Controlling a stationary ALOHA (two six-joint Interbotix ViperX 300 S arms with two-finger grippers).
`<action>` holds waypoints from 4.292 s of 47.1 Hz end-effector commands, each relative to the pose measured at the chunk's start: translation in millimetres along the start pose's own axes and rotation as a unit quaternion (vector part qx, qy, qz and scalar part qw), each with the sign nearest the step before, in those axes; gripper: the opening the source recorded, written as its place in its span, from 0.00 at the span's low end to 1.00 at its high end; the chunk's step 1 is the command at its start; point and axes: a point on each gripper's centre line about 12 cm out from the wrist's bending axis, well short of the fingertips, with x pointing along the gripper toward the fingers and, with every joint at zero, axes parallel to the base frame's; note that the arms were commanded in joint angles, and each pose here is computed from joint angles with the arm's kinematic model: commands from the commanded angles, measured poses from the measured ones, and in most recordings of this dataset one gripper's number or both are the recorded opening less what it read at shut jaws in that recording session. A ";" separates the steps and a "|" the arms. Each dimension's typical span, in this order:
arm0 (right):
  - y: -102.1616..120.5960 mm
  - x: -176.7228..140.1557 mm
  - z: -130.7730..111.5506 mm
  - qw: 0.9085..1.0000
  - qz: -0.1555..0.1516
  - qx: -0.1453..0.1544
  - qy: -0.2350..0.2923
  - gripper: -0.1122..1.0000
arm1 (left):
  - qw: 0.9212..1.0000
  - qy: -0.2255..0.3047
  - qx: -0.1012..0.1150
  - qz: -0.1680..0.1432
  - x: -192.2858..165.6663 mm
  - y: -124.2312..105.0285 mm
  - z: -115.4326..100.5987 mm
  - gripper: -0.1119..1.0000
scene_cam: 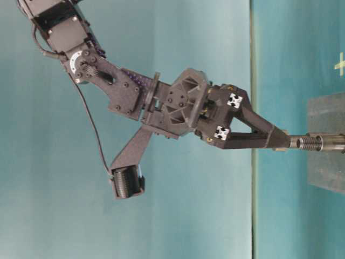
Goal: Insert the washer onto the shaft.
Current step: 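Lift the washer and carry it over the upper steel shaft, then lower the washer onto the shaft and open the right gripper, then move the right gripper back right to the second washer, then close the right gripper on the second metal washer, then carry the second washer over the lower steel shaft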
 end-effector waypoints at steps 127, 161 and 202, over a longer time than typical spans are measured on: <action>53.5 11.5 -83.4 0.999 0.037 -0.004 0.036 0.69 | 1.000 -0.011 0.000 0.001 -1.5 0.7 6.0 0.10; 53.6 28.7 -89.5 0.998 0.034 -0.004 0.056 0.68 | 1.000 -0.009 0.000 0.001 -1.4 0.6 4.7 0.10; 56.1 -39.3 -35.2 0.999 0.038 -0.018 0.001 0.40 | 1.000 -0.010 0.000 0.001 -1.5 0.6 5.4 0.10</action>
